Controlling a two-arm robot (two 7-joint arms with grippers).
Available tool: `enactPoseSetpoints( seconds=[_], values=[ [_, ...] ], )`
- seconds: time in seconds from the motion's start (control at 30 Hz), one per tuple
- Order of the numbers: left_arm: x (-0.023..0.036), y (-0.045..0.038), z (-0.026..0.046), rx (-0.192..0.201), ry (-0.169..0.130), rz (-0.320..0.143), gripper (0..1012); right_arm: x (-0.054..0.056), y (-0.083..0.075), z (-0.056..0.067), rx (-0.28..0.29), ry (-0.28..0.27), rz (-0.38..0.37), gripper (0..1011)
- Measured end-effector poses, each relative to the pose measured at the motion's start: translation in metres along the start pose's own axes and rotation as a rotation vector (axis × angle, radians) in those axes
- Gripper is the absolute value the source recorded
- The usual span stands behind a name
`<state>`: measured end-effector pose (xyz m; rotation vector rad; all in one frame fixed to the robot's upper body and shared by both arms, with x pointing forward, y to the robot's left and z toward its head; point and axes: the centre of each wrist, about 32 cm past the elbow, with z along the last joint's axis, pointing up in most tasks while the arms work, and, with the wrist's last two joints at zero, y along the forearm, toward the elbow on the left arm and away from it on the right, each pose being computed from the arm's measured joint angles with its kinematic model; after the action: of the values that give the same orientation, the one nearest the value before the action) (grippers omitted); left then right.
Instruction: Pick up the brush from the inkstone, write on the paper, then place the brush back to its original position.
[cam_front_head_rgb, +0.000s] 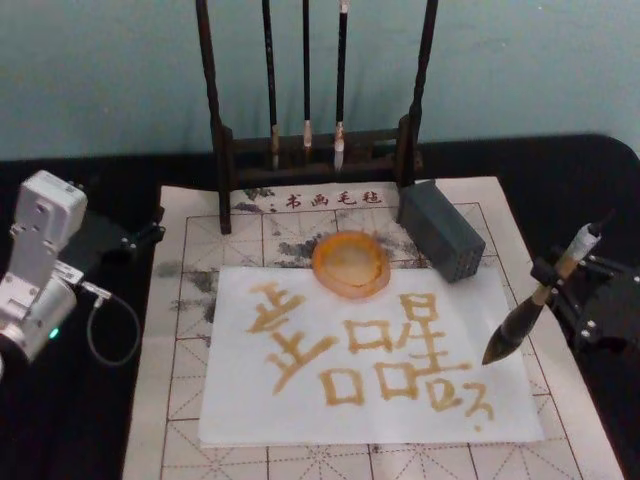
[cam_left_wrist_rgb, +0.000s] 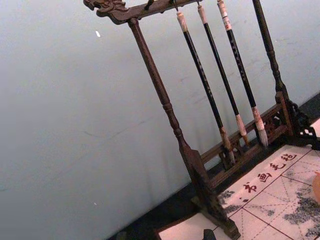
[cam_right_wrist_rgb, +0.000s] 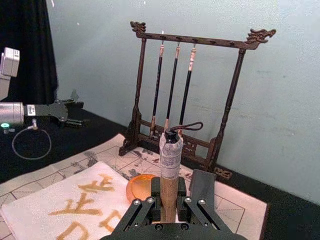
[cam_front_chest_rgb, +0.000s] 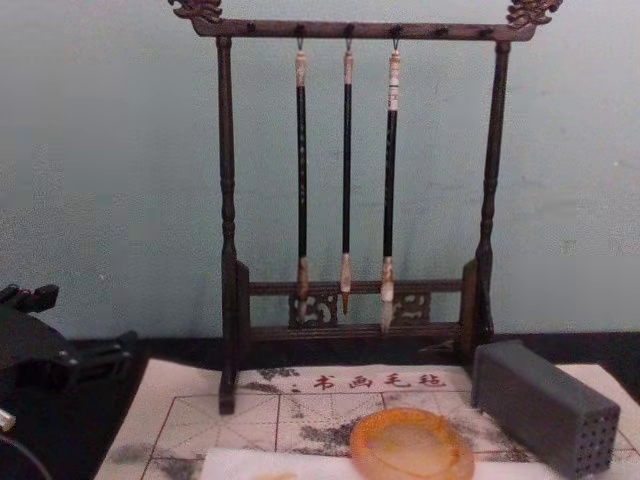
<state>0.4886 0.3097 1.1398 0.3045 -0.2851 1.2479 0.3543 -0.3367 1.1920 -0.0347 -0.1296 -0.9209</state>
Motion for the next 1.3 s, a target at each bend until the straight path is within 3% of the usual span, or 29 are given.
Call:
enactPoseSetpoints(
  seconds=[0.5, 1.03, 1.3],
  values=[
    [0.0000, 0.0000, 0.0000, 0.000, 0.000, 0.000, 1001, -0.002, 0.004, -0.004, 0.004, -0.048, -0.005, 198],
    [0.0000, 0.0000, 0.0000, 0.000, 0.000, 0.000, 1001, -0.006, -0.012, 0.000, 0.011, -0.044, 0.012, 198],
    [0.0000, 0.0000, 0.0000, 0.000, 0.000, 0.000, 1001, -0.007, -0.012, -0.002, 0.000, -0.043, 0.015, 198]
  ],
)
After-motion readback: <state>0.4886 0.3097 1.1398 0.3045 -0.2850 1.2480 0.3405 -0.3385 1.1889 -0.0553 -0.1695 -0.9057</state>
